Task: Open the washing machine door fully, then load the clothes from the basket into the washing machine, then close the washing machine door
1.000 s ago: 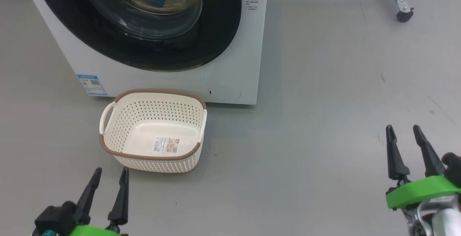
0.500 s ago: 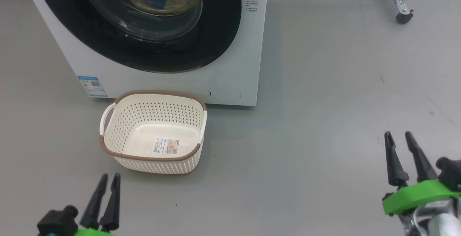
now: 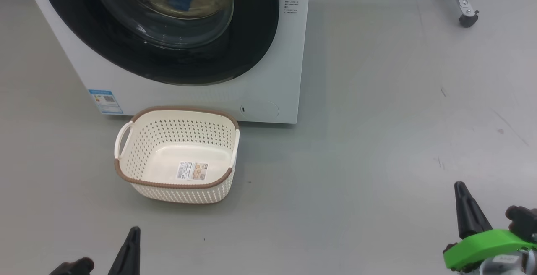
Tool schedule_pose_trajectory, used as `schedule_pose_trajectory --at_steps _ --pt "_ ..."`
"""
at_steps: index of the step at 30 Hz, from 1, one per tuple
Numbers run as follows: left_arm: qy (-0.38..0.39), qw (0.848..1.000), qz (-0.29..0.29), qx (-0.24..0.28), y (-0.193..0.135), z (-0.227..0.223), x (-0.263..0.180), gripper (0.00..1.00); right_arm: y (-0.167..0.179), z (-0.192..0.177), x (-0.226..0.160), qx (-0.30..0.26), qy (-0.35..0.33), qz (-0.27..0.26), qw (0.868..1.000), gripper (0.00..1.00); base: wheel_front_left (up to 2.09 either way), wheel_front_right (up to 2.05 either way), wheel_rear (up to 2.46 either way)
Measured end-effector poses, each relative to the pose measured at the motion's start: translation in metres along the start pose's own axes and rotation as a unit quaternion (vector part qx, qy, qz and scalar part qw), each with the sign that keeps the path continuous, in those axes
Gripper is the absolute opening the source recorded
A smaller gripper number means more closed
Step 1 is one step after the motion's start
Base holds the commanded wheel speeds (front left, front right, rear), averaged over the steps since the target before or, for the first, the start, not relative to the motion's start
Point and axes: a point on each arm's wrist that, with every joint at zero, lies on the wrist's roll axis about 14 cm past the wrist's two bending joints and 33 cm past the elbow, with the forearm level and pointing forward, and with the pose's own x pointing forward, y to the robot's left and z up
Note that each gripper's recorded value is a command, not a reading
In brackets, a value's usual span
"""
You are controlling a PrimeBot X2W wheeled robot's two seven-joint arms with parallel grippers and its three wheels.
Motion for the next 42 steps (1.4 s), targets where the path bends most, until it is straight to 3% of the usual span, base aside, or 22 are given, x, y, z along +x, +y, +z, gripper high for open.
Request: schedule_pose_trajectory --at_steps 28,42 --pt "-0.002 0.990 0.029 -0.137 0.007 0.005 0.009 0.00 -0.007 0.000 0.000 0.150 0.007 -0.026 0.988 0.00 0.00 0.00 0.00" --pt "-0.006 0.976 0.038 -0.214 0.009 0.009 0.014 0.00 -0.007 0.004 0.003 0.234 0.005 -0.031 0.972 0.00 0.00 0.00 0.00"
